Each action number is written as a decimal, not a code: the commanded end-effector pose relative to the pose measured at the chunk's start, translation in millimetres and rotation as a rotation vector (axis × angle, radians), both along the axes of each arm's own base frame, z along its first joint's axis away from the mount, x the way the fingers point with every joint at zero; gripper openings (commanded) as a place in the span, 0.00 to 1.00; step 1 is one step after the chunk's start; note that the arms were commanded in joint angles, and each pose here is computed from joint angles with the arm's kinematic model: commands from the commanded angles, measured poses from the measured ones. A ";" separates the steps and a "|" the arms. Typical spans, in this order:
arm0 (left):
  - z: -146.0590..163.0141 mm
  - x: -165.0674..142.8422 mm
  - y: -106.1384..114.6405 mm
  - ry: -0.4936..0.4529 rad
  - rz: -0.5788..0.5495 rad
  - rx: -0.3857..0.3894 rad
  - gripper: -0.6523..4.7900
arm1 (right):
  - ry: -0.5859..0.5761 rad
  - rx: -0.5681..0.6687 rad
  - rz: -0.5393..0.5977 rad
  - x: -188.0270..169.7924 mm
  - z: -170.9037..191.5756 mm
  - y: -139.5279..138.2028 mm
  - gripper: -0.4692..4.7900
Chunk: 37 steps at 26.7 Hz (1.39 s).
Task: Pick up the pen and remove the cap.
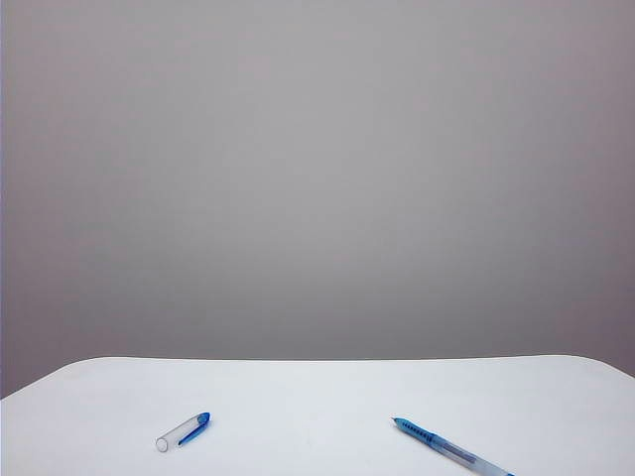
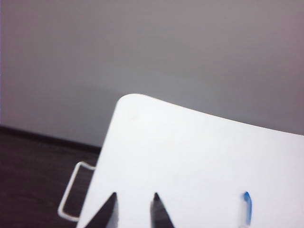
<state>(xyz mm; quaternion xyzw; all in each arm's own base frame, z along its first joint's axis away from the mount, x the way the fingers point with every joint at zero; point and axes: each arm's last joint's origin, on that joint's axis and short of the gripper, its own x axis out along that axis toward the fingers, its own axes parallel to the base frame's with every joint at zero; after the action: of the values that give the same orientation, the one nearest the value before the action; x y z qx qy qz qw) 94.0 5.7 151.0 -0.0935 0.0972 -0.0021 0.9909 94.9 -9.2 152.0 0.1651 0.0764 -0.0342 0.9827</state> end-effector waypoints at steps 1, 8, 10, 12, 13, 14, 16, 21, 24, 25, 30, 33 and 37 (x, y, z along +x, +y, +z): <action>-2.5 1.8 -5.0 -0.025 -0.064 0.065 0.21 | 0.008 -0.105 -0.046 1.3 -4.1 5.0 0.08; -3.3 1.8 -6.7 -0.015 -0.014 0.135 0.15 | -0.011 -0.287 0.117 0.2 -2.9 24.1 0.08; -3.4 1.8 -7.3 -0.016 -0.036 0.151 0.15 | -0.021 -0.321 0.240 -0.4 -3.6 28.1 0.08; -3.3 1.7 -8.2 -0.020 -0.069 0.151 0.15 | -0.019 -0.333 0.285 -0.5 -4.5 29.2 0.08; -3.3 1.7 -8.4 -0.020 -0.076 0.158 0.15 | -0.020 -0.337 0.290 -0.5 -4.5 29.3 0.08; -3.4 1.7 -8.4 -0.020 -0.079 0.163 0.15 | -0.020 -0.338 0.289 -0.5 -4.5 29.3 0.08; -3.2 1.7 -8.8 -0.022 -0.088 0.147 0.16 | -0.020 -0.338 0.288 -0.5 -4.5 29.2 0.08; -2.1 1.7 -11.5 -0.037 -0.156 0.105 0.17 | 0.001 -0.339 0.291 -0.9 -6.4 29.1 0.08; -2.5 1.8 -9.8 -0.030 -0.100 0.113 0.17 | 0.002 -0.336 0.288 -0.9 -6.4 29.1 0.08; -2.4 1.8 -9.4 -0.029 -0.090 0.114 0.17 | 0.002 -0.336 0.288 -0.8 -6.4 29.1 0.08; -2.4 1.8 -9.3 -0.029 -0.086 0.115 0.17 | 0.001 -0.334 0.287 -0.8 -6.4 29.1 0.08; -2.4 1.8 -9.2 -0.029 -0.086 0.115 0.17 | -0.002 -0.326 0.287 -0.8 -5.9 29.1 0.08; -2.4 1.8 -9.2 -0.029 -0.086 0.115 0.17 | 0.000 -0.277 0.283 -0.9 -5.8 29.3 0.08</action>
<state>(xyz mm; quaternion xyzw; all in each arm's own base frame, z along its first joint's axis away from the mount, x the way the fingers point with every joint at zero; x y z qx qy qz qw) 95.6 -3.8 150.1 -0.0325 0.0841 -0.0435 0.9950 93.6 19.9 147.8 0.0112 0.0924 0.0930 0.9913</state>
